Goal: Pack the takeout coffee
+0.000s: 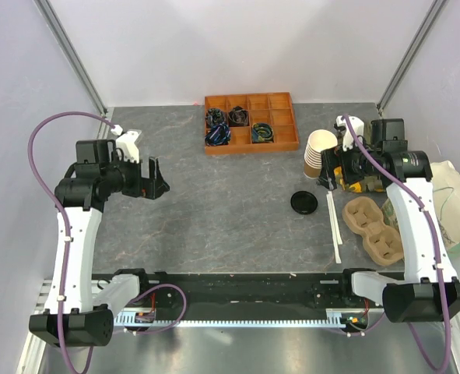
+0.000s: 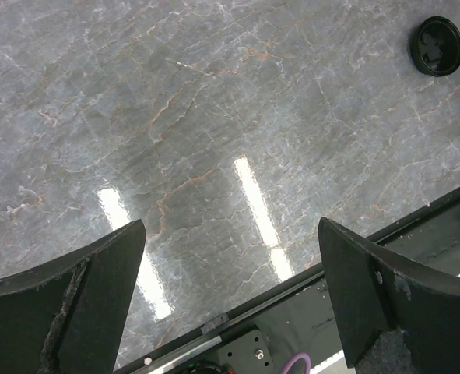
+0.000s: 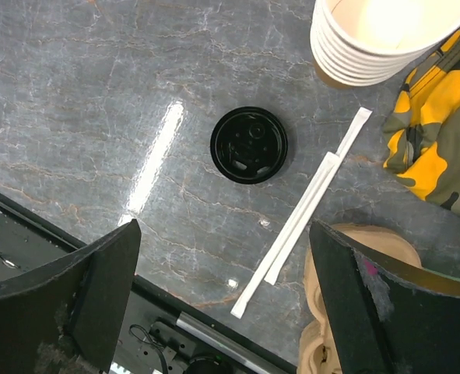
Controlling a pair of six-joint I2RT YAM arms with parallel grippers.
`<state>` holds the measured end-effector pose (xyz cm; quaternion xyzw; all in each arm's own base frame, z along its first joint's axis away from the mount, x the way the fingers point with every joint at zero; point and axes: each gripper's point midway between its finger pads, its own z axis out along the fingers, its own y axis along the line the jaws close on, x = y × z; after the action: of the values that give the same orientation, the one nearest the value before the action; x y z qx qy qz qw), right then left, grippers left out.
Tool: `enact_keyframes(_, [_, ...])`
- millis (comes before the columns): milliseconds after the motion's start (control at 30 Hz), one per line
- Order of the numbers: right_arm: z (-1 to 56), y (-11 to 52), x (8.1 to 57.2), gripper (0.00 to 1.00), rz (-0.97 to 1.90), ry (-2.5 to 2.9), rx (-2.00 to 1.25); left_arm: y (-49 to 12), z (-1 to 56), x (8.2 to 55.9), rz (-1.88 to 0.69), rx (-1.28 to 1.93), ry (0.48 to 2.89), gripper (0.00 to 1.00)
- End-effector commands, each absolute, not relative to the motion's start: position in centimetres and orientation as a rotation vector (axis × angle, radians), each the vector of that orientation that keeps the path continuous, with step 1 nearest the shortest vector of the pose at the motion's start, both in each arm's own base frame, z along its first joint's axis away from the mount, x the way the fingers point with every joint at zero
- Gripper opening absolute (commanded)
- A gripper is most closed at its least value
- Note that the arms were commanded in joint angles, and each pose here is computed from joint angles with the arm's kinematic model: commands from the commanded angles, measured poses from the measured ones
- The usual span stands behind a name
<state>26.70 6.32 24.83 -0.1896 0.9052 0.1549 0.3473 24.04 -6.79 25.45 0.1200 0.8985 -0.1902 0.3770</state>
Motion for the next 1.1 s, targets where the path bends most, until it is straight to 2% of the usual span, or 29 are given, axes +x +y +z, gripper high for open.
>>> enact_keyframes(0, [27.0, 6.0, 28.5, 0.98, 0.355, 2.3, -0.523, -6.5, 28.2, 24.4, -0.441, 0.295, 2.202, 1.0])
enact_keyframes(300, [30.9, 4.3, 33.9, 0.98, 0.218, 2.265, -0.446, -7.0, 30.1, 24.1, -0.459, 0.337, 2.147, 1.0])
enact_keyframes(567, [29.5, 1.6, 38.8, 0.98, 0.135, 2.339, -0.296, -7.3, 30.3, 23.8, -0.482, 0.344, 2.145, 1.0])
enact_keyframes(667, [28.3, 1.2, 39.9, 0.88, 0.142, 2.374, -0.253, -7.3, 30.0, 23.9, -0.484, 0.342, 2.155, 1.0])
enact_keyframes(700, [28.1, 1.1, 40.1, 0.79, 0.144, 2.379, -0.246, -7.3, 30.0, 24.0, -0.483, 0.341, 2.159, 1.0])
enact_keyframes(800, [26.7, 0.6, 40.9, 0.72, 0.146, 2.41, -0.194, -7.4, 29.8, 24.3, -0.493, 0.333, 2.167, 1.0])
enact_keyframes(900, [25.7, 0.3, 41.5, 0.58, 0.171, 2.425, -0.164, -7.4, 29.7, 24.4, -0.502, 0.327, 2.174, 1.0])
enact_keyframes(1033, [24.5, 0.5, 42.1, 0.56, 0.209, 2.444, -0.144, -7.5, 29.4, 24.6, -0.51, 0.323, 2.183, 1.0])
enact_keyframes(1067, [24.1, 0.7, 42.2, 0.52, 0.221, 2.451, -0.14, -7.5, 29.3, 24.6, -0.511, 0.321, 2.185, 1.0])
